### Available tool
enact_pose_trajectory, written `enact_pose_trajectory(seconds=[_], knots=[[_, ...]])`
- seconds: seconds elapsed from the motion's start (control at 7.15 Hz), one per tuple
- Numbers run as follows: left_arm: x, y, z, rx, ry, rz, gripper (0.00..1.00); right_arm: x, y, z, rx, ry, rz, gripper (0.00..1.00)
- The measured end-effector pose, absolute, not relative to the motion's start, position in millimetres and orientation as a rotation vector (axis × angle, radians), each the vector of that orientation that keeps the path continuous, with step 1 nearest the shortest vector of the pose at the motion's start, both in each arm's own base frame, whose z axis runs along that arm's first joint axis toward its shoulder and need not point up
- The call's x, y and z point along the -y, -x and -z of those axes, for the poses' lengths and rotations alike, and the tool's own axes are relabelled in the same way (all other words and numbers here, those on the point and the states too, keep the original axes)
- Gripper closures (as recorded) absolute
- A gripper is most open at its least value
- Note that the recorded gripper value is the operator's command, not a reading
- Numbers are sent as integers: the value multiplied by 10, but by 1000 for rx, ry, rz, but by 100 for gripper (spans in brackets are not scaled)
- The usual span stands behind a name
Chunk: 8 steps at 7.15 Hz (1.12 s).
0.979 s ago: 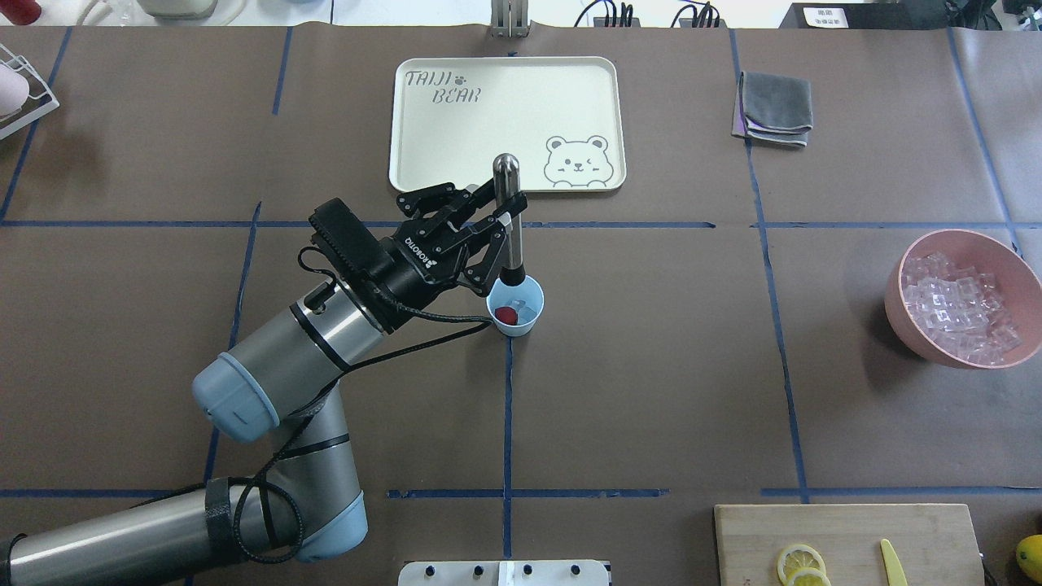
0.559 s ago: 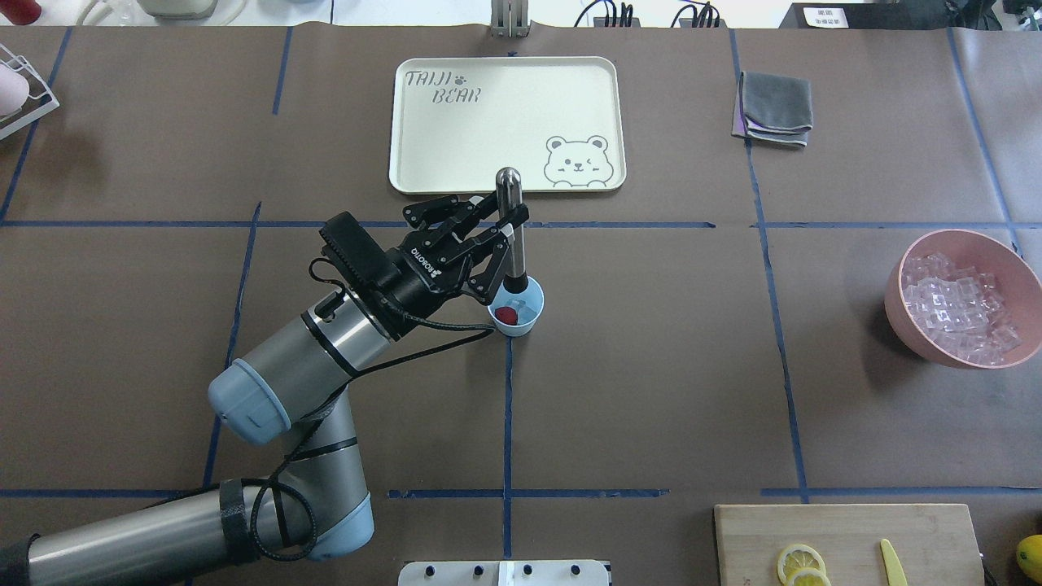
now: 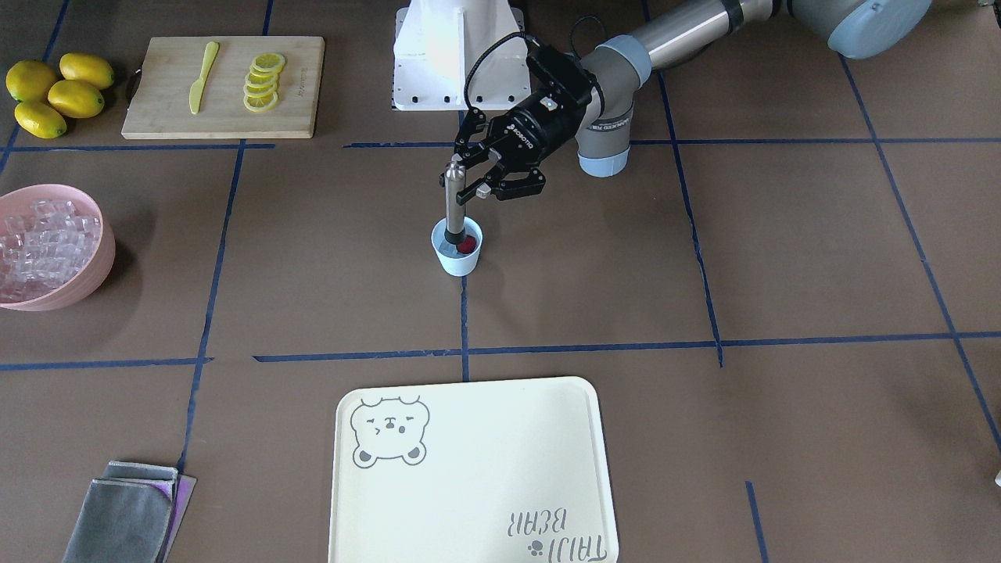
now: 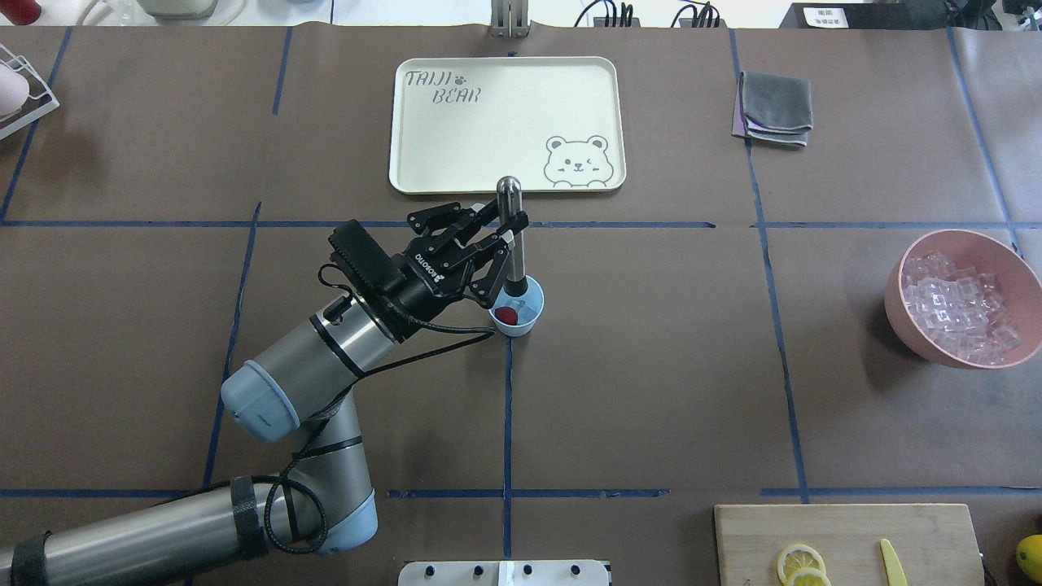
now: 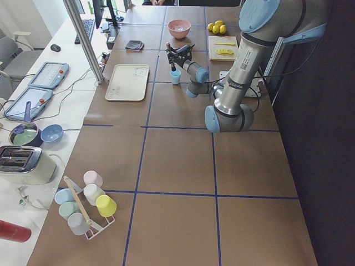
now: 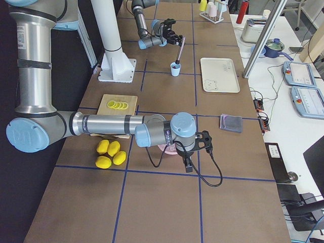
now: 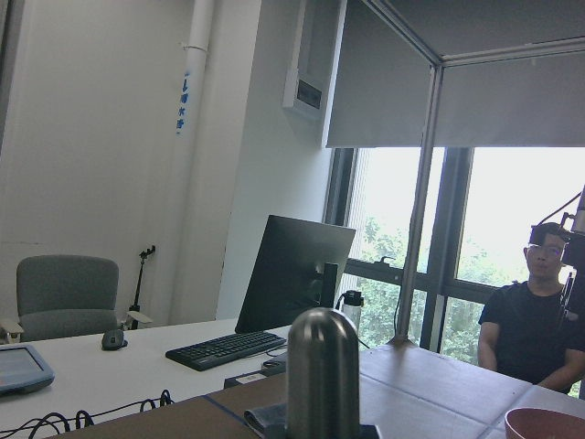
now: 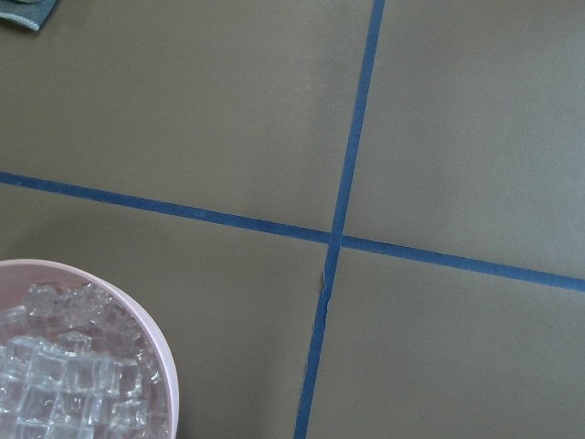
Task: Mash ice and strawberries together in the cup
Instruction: 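Press the pestle down into the cup with the left gripper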
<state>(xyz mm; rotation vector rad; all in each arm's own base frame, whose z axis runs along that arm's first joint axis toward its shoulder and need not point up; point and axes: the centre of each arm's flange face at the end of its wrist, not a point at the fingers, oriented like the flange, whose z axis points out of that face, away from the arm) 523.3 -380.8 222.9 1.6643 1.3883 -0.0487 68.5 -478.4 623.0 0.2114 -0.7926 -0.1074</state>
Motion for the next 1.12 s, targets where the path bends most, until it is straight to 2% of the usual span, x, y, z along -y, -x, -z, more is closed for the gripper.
enact_pose_trajectory(seconds=[1.12], knots=[[3762, -5483, -2380, -1386, -1640, 25, 100, 4789, -688, -6246, 790, -209, 107, 0]])
